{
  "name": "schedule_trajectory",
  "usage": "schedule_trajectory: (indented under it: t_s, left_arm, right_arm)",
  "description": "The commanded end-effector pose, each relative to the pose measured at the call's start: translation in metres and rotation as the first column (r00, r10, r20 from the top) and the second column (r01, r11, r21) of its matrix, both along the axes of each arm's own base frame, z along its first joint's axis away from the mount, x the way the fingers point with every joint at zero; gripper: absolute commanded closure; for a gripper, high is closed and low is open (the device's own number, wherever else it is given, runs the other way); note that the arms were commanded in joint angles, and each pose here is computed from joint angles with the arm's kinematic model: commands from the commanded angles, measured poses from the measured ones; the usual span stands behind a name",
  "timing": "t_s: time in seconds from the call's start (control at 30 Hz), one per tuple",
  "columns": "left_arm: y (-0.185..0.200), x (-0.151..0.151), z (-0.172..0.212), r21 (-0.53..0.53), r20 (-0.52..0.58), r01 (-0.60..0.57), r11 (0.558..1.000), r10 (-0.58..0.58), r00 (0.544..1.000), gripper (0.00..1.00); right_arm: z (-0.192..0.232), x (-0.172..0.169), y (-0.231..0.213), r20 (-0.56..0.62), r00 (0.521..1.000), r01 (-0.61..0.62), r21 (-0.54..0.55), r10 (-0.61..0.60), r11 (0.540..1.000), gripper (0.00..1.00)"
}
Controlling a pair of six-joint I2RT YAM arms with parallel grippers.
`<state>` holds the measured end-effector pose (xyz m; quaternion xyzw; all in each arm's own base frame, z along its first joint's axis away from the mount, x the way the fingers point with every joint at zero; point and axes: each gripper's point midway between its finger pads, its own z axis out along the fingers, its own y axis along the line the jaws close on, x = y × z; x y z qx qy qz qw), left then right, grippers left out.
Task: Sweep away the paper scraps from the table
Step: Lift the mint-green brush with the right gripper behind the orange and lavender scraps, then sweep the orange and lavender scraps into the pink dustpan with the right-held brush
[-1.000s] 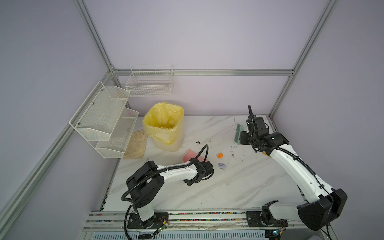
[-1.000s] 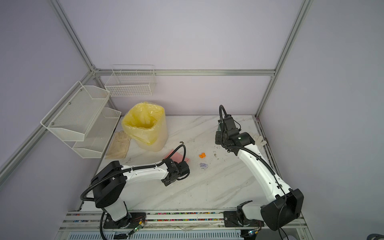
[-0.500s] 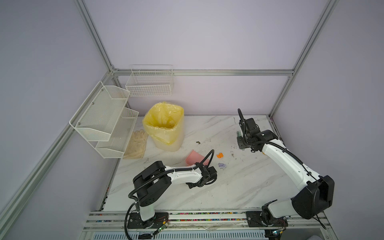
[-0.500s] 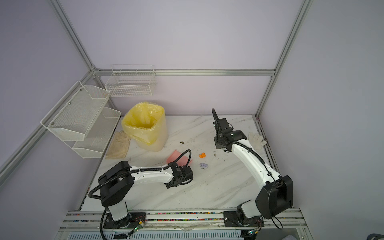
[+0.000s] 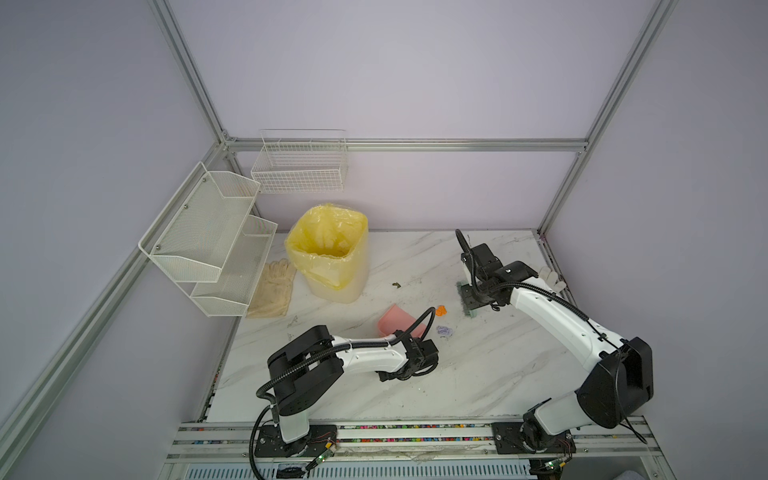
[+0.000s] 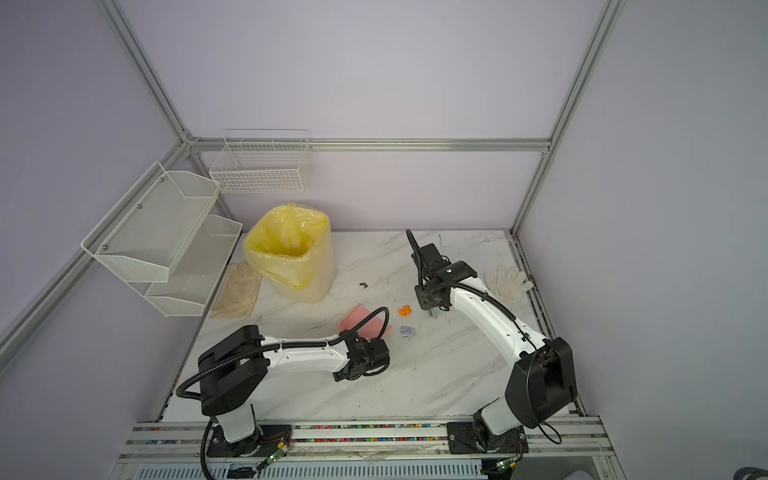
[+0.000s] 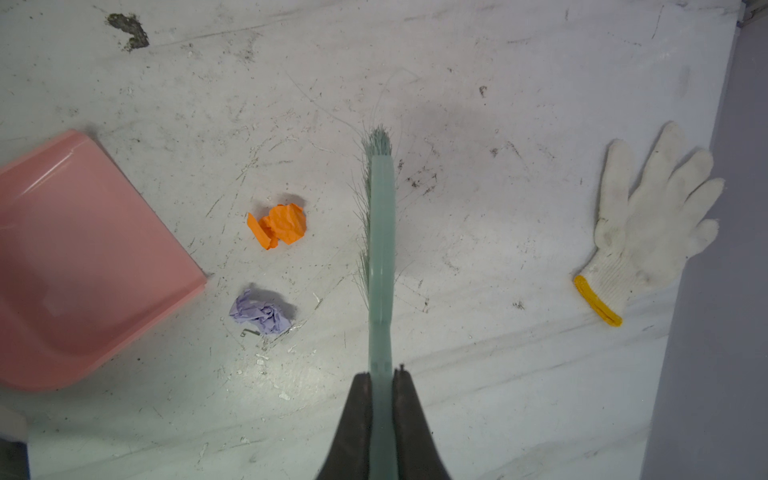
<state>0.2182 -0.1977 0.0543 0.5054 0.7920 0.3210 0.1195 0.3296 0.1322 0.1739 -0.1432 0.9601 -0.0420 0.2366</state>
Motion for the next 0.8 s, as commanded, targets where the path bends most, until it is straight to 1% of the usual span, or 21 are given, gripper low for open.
schedule_trajectory:
  t_s: [0.0, 0.1, 0.23, 0.33, 0.5, 0.77]
  left_arm:
    - [-0.004, -0.007, 0.013, -0.005, -0.041, 0.052, 0.999, -0.052, 0.998, 0.86]
    - [-0.002, -0.006, 0.023, -0.012, -0.018, 0.057, 0.998, -0.058, 0.998, 0.84]
    - [-0.004, -0.007, 0.029, -0.026, -0.028, 0.058, 0.998, -0.058, 0.998, 0.83]
    - [-0.005, -0.009, 0.025, -0.004, -0.042, 0.066, 0.998, -0.067, 0.997, 0.84]
    - [-0.012, -0.021, 0.018, -0.030, -0.101, 0.072, 0.997, -0.074, 0.992, 0.84]
    - [-0.024, -0.030, 0.017, -0.073, -0.102, 0.096, 0.993, -0.103, 0.989, 0.84]
  right_arm:
    - [0.007, -0.005, -0.001, -0.013, 1.000, 0.025, 0.008, -0.025, 1.000, 1.00]
    - [0.016, -0.007, -0.003, -0.007, 0.998, 0.060, 0.014, -0.060, 0.998, 1.00]
    - [0.014, -0.009, -0.002, -0.009, 0.997, 0.076, 0.027, -0.076, 0.997, 1.00]
    - [0.007, -0.012, 0.000, -0.030, 0.997, 0.078, 0.036, -0.077, 0.996, 1.00]
    - [0.002, -0.016, 0.006, -0.049, 0.997, 0.068, 0.041, -0.066, 0.997, 1.00]
    - [-0.005, -0.025, 0.017, -0.070, 0.997, 0.042, 0.043, -0.039, 0.998, 1.00]
